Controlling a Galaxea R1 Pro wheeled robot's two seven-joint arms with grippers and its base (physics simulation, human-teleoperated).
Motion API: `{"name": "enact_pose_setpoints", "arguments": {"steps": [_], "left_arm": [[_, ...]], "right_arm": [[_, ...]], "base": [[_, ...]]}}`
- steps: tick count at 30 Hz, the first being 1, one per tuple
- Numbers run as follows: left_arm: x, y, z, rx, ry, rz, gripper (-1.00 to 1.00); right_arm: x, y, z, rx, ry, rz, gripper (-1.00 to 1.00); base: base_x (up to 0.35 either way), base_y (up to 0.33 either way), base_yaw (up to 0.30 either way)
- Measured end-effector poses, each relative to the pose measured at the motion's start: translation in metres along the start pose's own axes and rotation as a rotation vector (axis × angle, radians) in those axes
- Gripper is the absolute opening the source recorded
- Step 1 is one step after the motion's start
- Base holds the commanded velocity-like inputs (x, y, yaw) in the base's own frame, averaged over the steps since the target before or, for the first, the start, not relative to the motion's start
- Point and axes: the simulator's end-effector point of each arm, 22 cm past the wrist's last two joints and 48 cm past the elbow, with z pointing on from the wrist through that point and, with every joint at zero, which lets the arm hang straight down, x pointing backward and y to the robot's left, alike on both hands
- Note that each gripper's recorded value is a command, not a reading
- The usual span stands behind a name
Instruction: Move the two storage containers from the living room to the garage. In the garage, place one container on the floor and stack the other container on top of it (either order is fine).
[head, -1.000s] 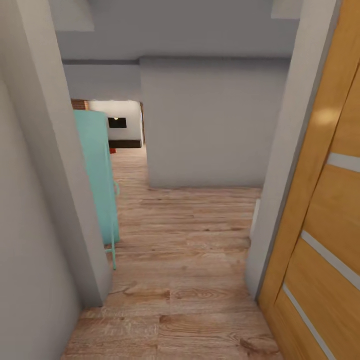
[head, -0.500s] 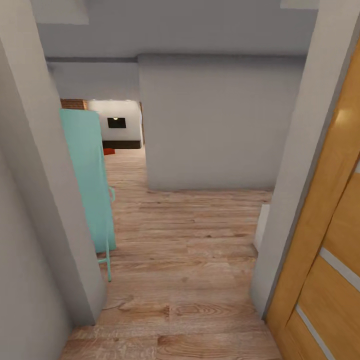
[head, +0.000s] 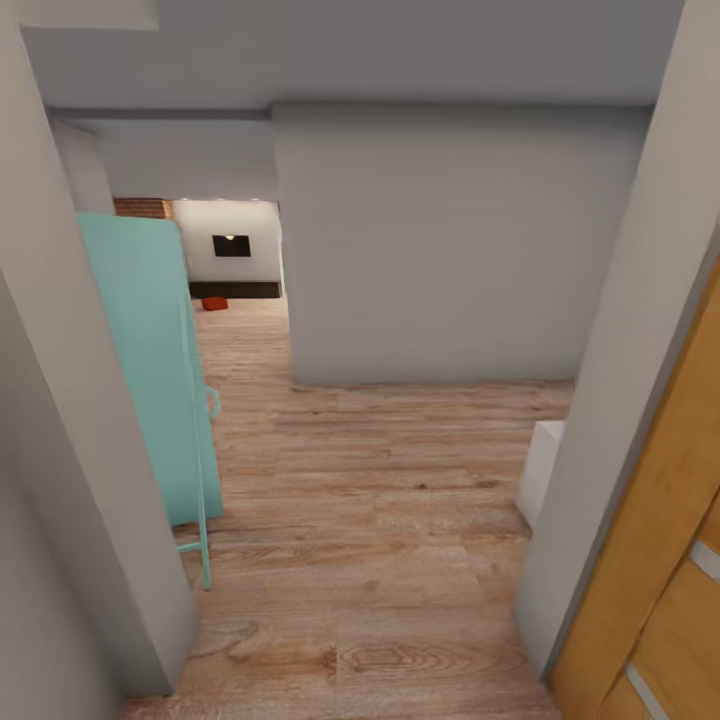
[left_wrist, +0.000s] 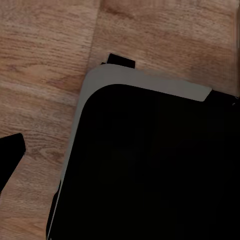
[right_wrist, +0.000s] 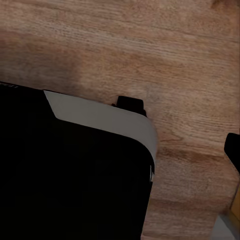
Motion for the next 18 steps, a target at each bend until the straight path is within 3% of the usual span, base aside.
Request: {"name": "enact_pose_setpoints", "arguments": {"steps": [18], "left_arm": [[0.0002,-0.0005,0.0,0.001,0.0,-0.001,1.0]], "right_arm": [[-0.0007,0.0026,0.0,-0.003,-0.001,0.0,1.0]], "base": [[0.325,0.0,0.0]]}}
